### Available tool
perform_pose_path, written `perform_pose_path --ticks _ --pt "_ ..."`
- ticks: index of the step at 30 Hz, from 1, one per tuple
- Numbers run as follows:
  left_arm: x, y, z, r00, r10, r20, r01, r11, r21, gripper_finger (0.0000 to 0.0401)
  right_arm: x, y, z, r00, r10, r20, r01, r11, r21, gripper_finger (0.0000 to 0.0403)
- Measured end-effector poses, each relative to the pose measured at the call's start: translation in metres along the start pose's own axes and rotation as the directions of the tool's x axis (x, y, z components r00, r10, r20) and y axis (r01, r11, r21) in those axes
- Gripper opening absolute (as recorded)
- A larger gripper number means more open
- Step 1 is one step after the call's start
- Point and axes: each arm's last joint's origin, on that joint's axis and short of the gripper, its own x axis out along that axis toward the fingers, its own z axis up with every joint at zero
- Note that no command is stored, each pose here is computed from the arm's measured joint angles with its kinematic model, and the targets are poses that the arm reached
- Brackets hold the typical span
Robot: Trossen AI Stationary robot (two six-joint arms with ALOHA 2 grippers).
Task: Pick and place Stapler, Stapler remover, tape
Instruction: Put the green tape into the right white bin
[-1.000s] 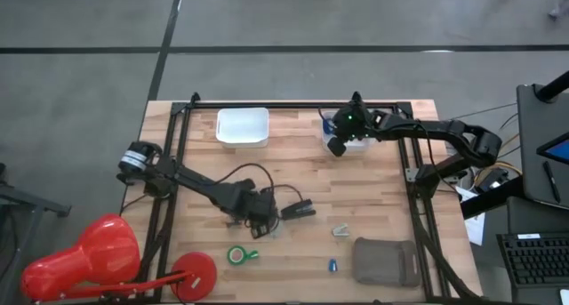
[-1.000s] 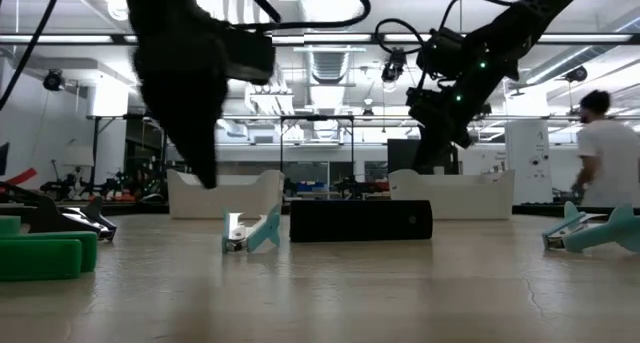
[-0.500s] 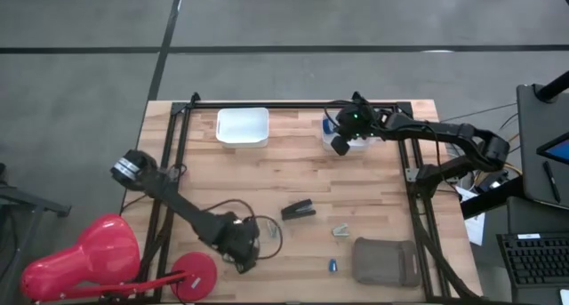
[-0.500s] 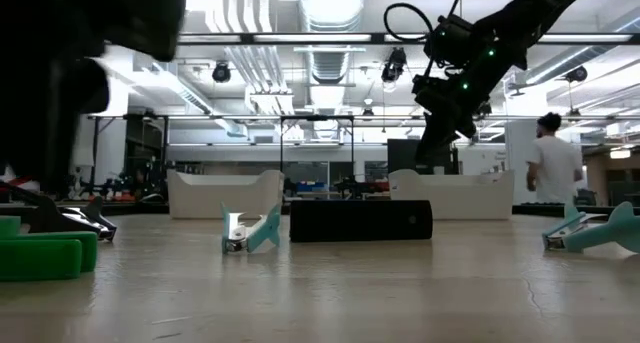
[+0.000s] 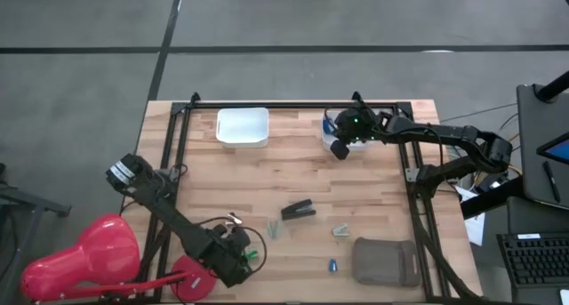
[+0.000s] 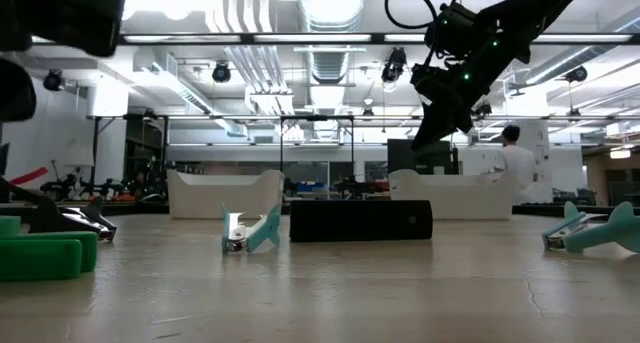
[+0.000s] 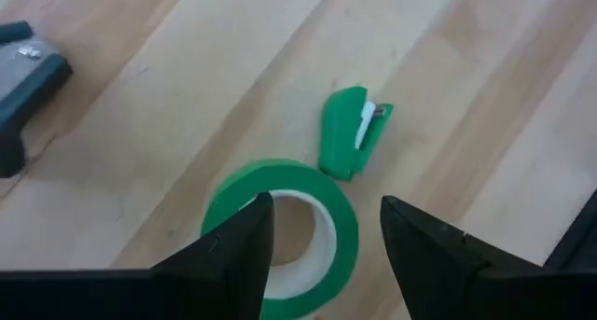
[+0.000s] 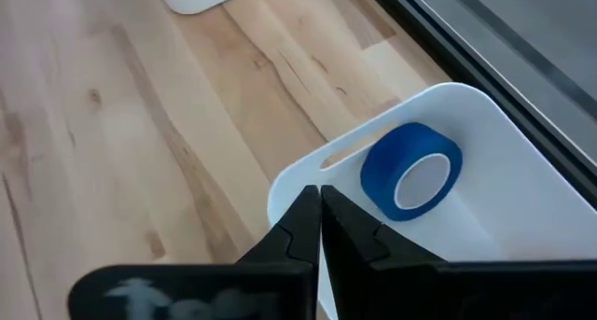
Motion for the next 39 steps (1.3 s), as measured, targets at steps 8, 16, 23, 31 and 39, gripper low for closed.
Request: perform_pose_path --ticks 8,16,23,31,39 --pt "0.009 0.002 -0.002 0.999 -0.035 0.012 0.036 0.999 -0.023 0.02 0.0 0.003 0.0 1.0 0.006 0.001 -0.006 1.0 -0.008 0.0008" --pt "0.014 0.002 -0.004 0.999 -0.027 -0.022 0.026 0.999 -0.048 0.0197 0.0 0.002 0.001 1.0 0.006 0.008 -0.006 1.0 -0.012 0.0008" --pt "0.001 -0.009 -0.001 0.998 -0.054 -0.014 0.054 0.998 -0.029 0.0197 0.0 0.002 0.001 1.0 0.007 0.011 -0.006 1.0 -0.015 0.0008" --pt "0.009 -0.009 -0.003 0.998 -0.039 -0.048 0.038 0.999 -0.032 0.0197 0.0 0.006 0.0 1.0 0.016 0.009 -0.016 1.0 -0.016 0.0008" --pt "0.029 -0.008 -0.008 0.995 0.01 -0.102 -0.012 1.0 -0.017 0.0192 0.0 0.008 0.0 1.0 0.024 0.008 -0.024 0.999 -0.026 0.0008"
